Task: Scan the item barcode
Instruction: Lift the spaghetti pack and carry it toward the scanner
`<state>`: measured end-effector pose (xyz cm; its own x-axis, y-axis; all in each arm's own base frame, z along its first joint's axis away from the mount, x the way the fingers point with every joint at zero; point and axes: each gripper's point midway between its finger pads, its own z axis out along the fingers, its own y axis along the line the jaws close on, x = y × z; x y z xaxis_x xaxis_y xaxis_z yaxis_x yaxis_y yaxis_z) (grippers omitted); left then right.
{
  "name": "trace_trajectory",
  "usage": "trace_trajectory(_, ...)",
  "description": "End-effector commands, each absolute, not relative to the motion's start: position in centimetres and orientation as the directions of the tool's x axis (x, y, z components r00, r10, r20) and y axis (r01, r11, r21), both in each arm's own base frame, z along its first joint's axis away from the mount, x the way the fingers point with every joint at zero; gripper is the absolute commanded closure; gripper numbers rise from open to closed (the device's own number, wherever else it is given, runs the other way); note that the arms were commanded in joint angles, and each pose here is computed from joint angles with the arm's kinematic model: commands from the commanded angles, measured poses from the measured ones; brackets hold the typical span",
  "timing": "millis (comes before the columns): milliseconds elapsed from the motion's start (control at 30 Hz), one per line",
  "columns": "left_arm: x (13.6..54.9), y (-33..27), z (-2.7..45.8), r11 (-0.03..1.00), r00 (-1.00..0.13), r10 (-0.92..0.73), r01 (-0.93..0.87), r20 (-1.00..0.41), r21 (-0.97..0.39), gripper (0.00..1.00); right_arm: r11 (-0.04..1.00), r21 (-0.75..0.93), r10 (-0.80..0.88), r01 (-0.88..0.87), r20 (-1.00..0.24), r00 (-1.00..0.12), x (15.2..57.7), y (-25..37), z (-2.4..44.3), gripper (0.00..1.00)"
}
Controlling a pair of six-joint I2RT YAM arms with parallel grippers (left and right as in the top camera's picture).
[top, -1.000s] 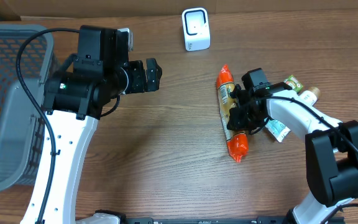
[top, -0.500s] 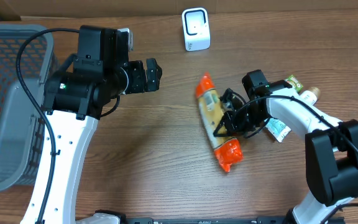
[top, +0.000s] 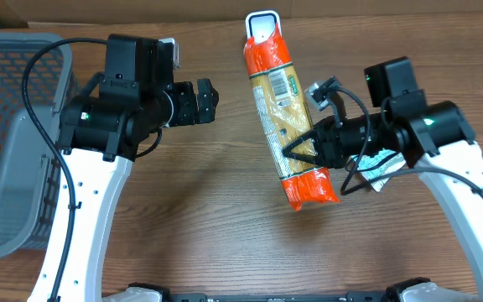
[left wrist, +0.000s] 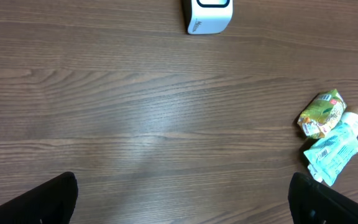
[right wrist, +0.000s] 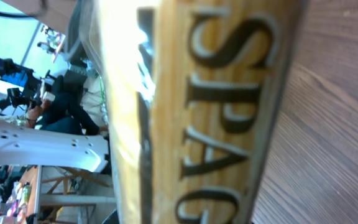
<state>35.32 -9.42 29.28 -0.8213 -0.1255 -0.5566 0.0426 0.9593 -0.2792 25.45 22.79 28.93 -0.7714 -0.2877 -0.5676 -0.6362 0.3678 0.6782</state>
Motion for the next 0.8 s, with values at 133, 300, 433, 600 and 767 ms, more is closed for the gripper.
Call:
trace_trajectory(133,35.4,-9.5,29.4,0.958,-0.821,-0.127,0.044,-0.557,-0.284,0.00,0.278,0.656,-0.209,-0.702,-0.672,-0.710,24.4,23.1,36.6,0.97)
trace_trajectory(300,35.4,-9.5,29.4,0.958,-0.821,-0.127,0.044,-0.557,-0.284,0.00,0.376,0.645,-0.143,-0.665,-0.669,-0.729,26.2,22.7,38.1,0.96)
trace_trajectory(433,35.4,-9.5,29.4,0.958,-0.821,-0.127,0.044,-0.557,-0.284,0.01,0.495,0.612,-0.100,-0.617,-0.665,-0.740,29.3,22.3,37.8,0.97)
trace_trajectory(600,35.4,-9.5,29.4,0.958,-0.821,-0.127,0.044,-0.557,-0.284,0.00,0.728,0.491,-0.100,-0.479,-0.615,-0.782,35.9,21.3,34.1,0.96)
trace_trajectory(767,35.4,-9.5,29.4,0.958,-0.821,-0.127,0.044,-0.557,-0.284,0.01,0.961,0.097,-0.141,-0.259,-0.636,-0.759,44.5,18.1,28.6,0.96)
